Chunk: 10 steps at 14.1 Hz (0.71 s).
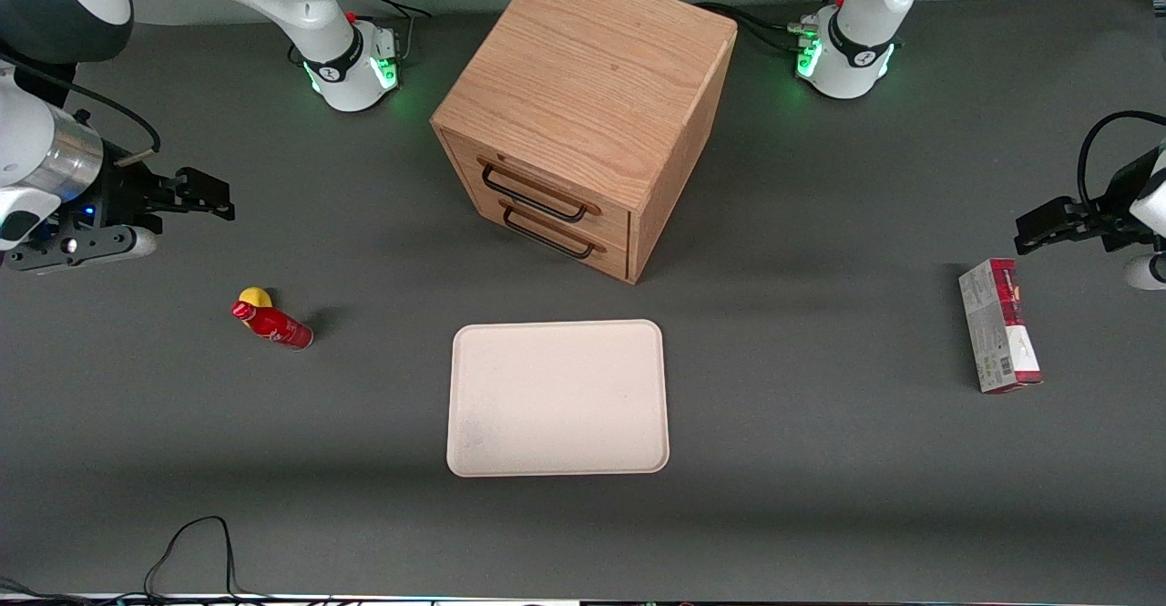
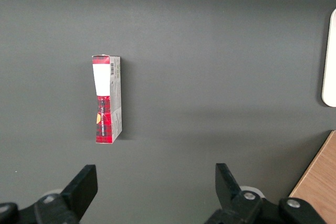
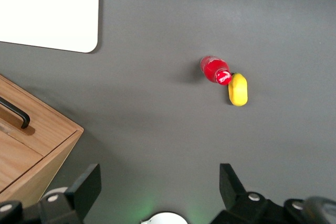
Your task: Place coke bottle on tray
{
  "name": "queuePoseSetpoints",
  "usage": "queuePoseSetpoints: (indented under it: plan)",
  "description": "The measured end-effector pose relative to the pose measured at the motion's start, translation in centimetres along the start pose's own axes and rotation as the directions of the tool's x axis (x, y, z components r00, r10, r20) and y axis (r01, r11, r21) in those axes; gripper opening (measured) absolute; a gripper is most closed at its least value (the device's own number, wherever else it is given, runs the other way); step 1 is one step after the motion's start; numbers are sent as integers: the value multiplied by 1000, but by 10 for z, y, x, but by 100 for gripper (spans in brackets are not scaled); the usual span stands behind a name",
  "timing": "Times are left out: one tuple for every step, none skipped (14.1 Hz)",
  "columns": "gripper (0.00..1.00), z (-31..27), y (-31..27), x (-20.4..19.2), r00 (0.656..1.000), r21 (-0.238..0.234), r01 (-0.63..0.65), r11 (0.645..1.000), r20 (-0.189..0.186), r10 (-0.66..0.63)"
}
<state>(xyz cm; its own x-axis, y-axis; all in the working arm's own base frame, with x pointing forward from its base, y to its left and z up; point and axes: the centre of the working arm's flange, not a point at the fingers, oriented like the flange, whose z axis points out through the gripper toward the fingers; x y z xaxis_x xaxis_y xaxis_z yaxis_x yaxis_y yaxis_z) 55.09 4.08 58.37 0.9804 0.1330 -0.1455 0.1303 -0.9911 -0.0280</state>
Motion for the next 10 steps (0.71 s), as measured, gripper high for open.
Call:
queuePoseSetpoints:
  plan:
    - [100,-3,1,-1,1000,0,-1,1000,-1,1]
    - [100,-5,2,-1,1000,0,-3,1000,-2,3]
    - [100,-6,3,-1,1000,0,-5,1000,-3,5]
    - [100,-6,3,-2,1000,1,-6,1000,-2,6]
    - [100,-5,3,-2,1000,1,-6,1000,1,6]
    - [100,-5,3,-2,1000,1,-6,1000,4,6]
    - [100,-5,3,-2,1000,1,-6,1000,5,6]
    - [100,-5,3,-2,1000,1,-6,1000,6,6]
    - [100,-6,3,-2,1000,1,-6,1000,5,6]
    - [100,-7,3,-2,1000,1,-6,1000,2,6]
